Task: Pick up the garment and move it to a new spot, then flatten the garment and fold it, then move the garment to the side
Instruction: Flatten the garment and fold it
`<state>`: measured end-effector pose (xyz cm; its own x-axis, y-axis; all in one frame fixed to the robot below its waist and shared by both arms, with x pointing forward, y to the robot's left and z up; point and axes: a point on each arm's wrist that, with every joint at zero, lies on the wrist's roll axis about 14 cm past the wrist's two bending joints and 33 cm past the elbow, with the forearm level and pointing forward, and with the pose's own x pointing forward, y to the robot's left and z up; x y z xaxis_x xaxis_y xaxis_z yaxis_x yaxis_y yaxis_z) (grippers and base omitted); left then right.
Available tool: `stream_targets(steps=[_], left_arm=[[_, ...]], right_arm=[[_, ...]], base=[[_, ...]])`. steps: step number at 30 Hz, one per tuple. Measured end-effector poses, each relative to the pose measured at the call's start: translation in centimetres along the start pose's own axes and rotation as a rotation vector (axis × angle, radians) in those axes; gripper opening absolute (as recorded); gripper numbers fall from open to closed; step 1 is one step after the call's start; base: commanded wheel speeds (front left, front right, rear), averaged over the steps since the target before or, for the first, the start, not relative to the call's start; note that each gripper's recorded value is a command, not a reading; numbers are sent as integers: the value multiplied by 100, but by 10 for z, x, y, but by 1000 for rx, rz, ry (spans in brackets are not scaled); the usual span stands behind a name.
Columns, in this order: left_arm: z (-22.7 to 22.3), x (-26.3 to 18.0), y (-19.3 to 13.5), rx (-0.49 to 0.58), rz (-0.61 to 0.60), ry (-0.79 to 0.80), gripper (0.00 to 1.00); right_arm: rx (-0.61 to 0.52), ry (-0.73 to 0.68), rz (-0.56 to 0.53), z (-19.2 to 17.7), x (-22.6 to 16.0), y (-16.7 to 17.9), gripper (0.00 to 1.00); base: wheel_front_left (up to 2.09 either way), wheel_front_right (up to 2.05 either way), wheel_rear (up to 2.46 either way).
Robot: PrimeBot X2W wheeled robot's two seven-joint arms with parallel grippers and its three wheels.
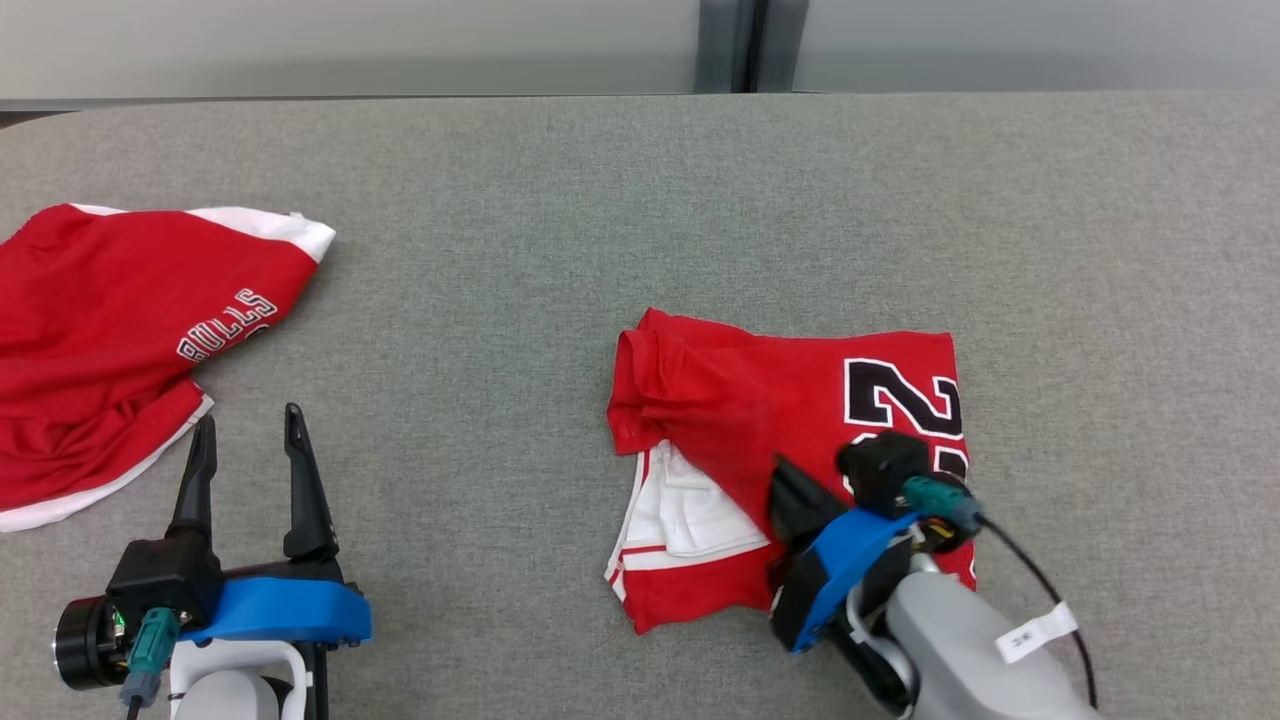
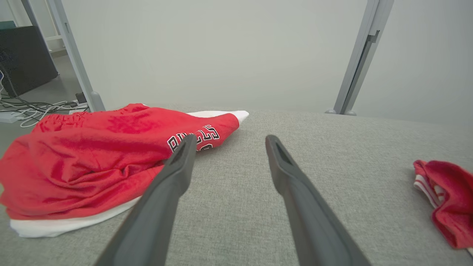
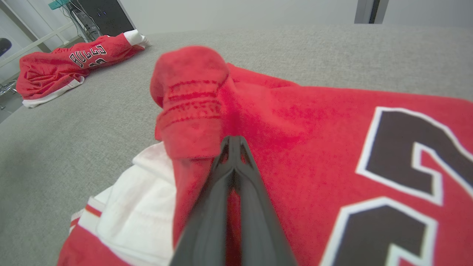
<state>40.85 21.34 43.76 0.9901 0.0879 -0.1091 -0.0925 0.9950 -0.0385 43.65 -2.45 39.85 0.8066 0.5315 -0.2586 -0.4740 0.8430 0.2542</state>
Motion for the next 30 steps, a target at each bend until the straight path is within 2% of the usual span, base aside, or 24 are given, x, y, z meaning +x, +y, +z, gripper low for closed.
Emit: stream_targets(steps=[8,13,17,21,25,26,30], left_arm=[[2,-1,1,-4,5,-5,100],[4,1,-1,-6,3,-11,100],[4,3,-5,-5,-8,-14,100],[7,5,-7,4,-15,-22,100],[10,5,-12,8,-32,-30,100],[11,5,-14,7,-39,-32,100],[12,1,-19,13,-57,-33,100]], right_arm=[[-1,32,197,-15,-3,70,0],[13,20,215,-12,-8,78,0],[9,-69,160,17,-7,55,0],[-8,-181,52,54,-15,15,0],[-44,-260,-68,77,-37,-25,0],[-51,-286,-128,83,-50,-42,0],[-71,-311,-228,88,-77,-70,0]], base=[[0,0,0],[0,0,0],[0,0,0],[0,0,0],[0,0,0],[0,0,0],[0,0,0]])
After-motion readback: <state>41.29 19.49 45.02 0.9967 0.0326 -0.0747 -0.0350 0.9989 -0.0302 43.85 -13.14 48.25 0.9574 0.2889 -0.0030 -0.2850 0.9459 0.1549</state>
